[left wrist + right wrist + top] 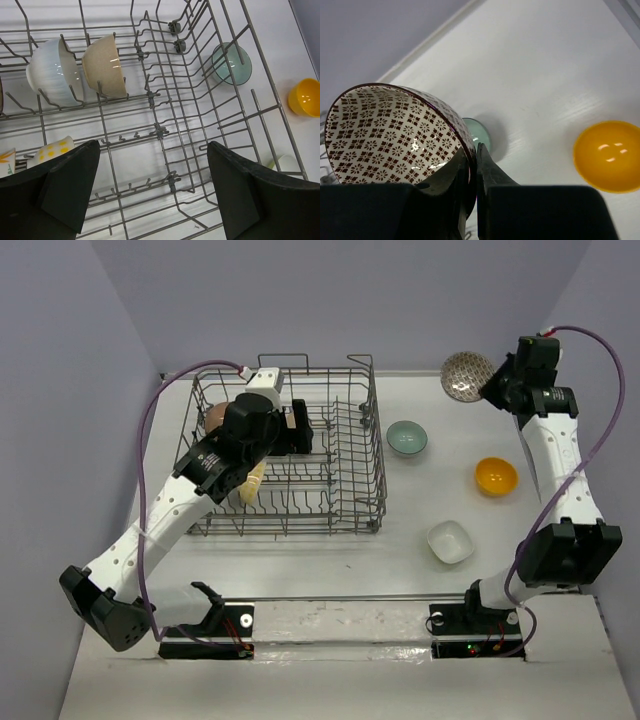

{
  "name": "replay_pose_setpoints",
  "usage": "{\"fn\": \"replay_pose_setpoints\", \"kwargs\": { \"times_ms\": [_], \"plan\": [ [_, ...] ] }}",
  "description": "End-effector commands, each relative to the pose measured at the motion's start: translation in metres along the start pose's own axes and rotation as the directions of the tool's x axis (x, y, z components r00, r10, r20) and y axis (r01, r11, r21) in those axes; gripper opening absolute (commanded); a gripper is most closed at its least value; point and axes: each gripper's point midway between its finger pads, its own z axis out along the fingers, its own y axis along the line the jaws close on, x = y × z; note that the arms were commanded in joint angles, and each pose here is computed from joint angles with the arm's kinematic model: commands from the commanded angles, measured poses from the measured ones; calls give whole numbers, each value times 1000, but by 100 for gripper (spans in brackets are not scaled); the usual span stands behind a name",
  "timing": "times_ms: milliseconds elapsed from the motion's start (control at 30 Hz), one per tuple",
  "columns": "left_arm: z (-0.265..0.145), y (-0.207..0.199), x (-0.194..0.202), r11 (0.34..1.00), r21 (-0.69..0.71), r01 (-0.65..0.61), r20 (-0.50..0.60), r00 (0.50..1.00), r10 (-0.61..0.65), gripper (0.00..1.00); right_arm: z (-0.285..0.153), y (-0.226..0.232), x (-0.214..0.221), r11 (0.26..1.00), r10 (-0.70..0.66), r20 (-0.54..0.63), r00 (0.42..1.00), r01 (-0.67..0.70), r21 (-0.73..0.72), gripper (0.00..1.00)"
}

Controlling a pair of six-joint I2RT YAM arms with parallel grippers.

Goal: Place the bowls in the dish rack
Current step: Pass from the right arm to the left

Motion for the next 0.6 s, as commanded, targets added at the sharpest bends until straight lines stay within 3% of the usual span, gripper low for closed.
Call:
{"fn": "replay_pose_setpoints", "kwargs": {
  "times_ms": [0,233,567],
  "plan": [
    [-16,-8,-30,999,23,46,65,997,-48,97,-58,89,-14,973,-92,83,992,108,-204,1],
    [-23,-17,-57,997,29,72,99,992,-75,97,-90,165,34,918,-214,66,975,224,-327,1],
    [-26,-27,-78,995,36,89,113,989,-93,95,-101,222,91,859,-327,56,943,321,-398,1]
  ]
}}
